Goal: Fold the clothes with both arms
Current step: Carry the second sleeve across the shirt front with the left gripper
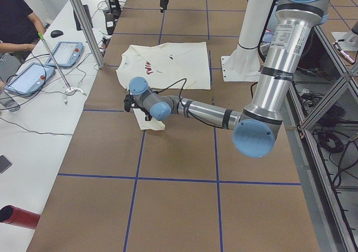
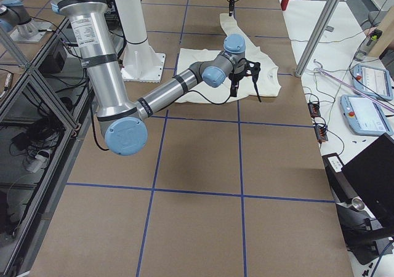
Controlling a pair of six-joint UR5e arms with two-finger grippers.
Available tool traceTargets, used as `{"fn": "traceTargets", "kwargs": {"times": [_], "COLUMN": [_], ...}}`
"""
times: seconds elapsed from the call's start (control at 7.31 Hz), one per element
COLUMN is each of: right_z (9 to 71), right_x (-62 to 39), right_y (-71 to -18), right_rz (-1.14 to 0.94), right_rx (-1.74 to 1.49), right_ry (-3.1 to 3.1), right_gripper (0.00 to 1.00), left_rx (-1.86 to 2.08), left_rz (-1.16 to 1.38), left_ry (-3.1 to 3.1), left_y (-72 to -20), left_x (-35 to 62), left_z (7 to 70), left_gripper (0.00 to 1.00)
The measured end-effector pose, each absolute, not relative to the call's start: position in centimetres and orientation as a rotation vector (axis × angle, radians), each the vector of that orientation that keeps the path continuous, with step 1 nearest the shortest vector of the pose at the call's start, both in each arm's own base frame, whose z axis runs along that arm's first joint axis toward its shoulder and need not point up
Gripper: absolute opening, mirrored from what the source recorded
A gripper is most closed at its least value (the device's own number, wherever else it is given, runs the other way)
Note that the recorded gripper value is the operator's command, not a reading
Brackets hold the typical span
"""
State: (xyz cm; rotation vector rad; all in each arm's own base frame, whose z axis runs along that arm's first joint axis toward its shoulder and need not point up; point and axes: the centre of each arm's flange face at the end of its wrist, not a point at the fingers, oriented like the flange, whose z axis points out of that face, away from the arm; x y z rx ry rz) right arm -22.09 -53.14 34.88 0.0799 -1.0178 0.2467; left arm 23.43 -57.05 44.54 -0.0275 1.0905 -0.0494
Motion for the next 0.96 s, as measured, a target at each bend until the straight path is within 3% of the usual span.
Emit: {"fn": "traceTargets", "kwargs": {"times": [0.27,0.55,0.96], "right_z": [37.5,39.9,41.1], "right_x": [-19.3,-16.7,-15.4], "right_y": [-53.3,-53.0,-52.8], "right_rz": [0.227,0.209,0.211], "right_rx": [0.107,0.123,0.126], "right_ry": [-0.985,-0.965,-0.954], "right_gripper": [0.99,0.99,0.99], "left_rx": [-0.127,-0.141,-0.06], "left_rz": [-0.124,-0.167,-0.213], "left_ry": [1.222,1.281,1.302], "left_y": [-55.5,-50.4,-40.9], "left_x": [31.9,45.0,62.7], "left_z": [27.9,14.6,4.9], "left_gripper": [0.0,0.0,0.0]}}
